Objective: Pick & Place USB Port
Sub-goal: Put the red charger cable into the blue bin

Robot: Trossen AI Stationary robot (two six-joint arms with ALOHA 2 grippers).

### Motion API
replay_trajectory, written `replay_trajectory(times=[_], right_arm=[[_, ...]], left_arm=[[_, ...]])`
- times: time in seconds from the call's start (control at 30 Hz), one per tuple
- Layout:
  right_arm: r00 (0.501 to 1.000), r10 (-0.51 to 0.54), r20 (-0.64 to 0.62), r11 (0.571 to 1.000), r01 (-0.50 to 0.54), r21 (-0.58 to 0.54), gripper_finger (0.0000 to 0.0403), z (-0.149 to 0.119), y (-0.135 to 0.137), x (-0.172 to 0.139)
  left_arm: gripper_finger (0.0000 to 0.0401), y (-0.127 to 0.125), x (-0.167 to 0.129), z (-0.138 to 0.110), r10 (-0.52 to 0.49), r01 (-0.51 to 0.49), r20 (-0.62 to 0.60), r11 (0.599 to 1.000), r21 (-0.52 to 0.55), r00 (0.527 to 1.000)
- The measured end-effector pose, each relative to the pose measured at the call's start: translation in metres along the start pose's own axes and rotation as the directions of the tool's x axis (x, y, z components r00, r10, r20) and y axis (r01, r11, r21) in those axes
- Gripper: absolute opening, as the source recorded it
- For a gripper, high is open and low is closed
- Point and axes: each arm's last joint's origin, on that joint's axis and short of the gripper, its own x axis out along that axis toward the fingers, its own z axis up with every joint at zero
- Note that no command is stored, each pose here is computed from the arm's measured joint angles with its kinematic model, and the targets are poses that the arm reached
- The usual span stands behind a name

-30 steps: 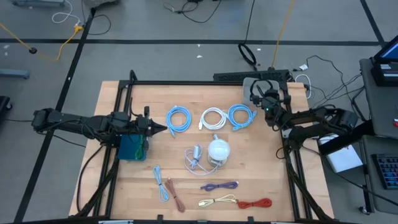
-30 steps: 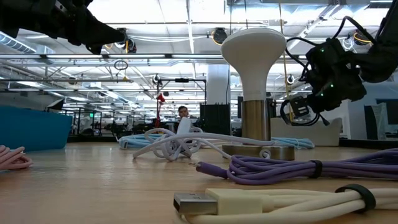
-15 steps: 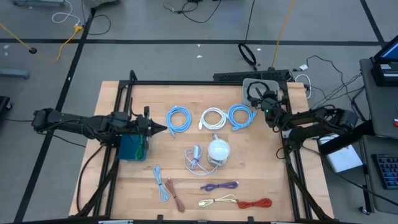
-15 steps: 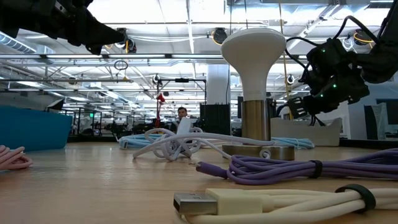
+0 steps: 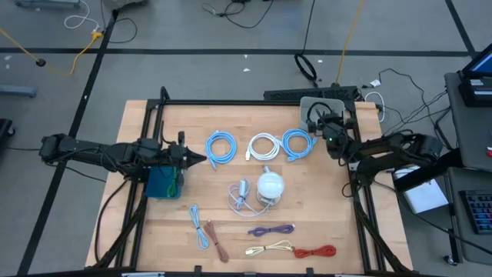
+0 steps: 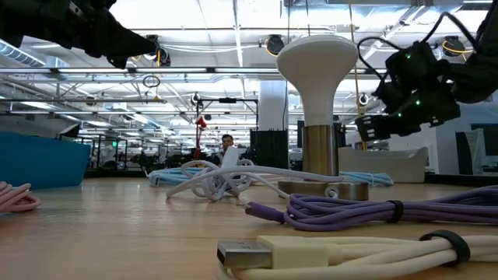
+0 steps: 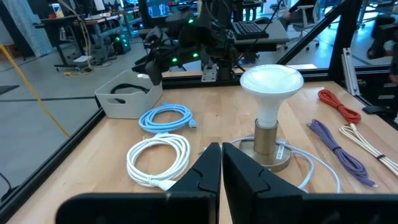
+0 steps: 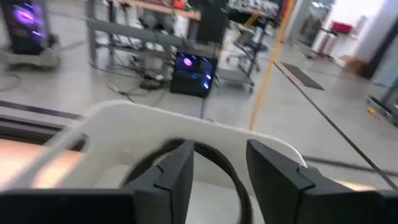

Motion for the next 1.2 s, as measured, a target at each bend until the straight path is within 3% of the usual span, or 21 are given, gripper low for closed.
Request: replay_trajectory(times=[0.2, 0.4, 0.6, 0.77, 0.87, 1.0, 1.07, 1.2], right_arm=[[0.986, 0.120, 0.115, 0.993, -0.119, -0.016, 0.0144, 0.025, 0.012, -0.021], [0.932, 0.278, 0.234, 0.959, -0.282, -0.017, 0.0148, 0.061, 0.022, -0.056], [0.841, 0.434, 0.324, 0.892, -0.452, -0.023, 0.0148, 0.087, 0.024, -0.097], [0.740, 0.561, 0.371, 0.802, -0.597, -0.021, 0.0150, 0.096, 0.018, -0.130], [0.663, 0.640, 0.388, 0.726, -0.687, -0.023, 0.0149, 0.097, 0.013, -0.150], [0.538, 0.744, 0.396, 0.590, -0.808, -0.009, 0.0145, 0.093, 0.007, -0.177], [0.431, 0.805, 0.409, 0.479, -0.877, -0.019, 0.0145, 0.092, 0.004, -0.190], [0.178, 0.879, 0.442, 0.212, -0.977, -0.030, 0.0145, 0.090, -0.002, -0.211]], left_arm=[[0.0021, 0.001, 0.000, 0.000, 0.021, -0.021, -0.001, 1.000, 0.000, 1.000], [0.0021, 0.001, 0.000, 0.000, 0.021, -0.021, -0.001, 1.000, -0.002, 1.000], [0.0021, 0.001, 0.000, 0.000, 0.022, -0.022, -0.002, 1.000, -0.005, 1.000], [0.0021, 0.001, 0.000, 0.000, 0.022, -0.022, -0.002, 1.000, -0.008, 1.000], [0.0021, 0.001, 0.000, 0.000, 0.022, -0.022, -0.002, 1.000, -0.009, 1.000], [0.0021, 0.001, 0.000, 0.000, 0.022, -0.022, -0.002, 1.000, -0.010, 1.000], [0.0021, 0.001, 0.000, 0.000, 0.022, -0.022, -0.002, 1.000, -0.012, 1.000], [0.0021, 0.001, 0.000, 0.000, 0.022, -0.022, -0.002, 1.000, -0.013, 1.000]])
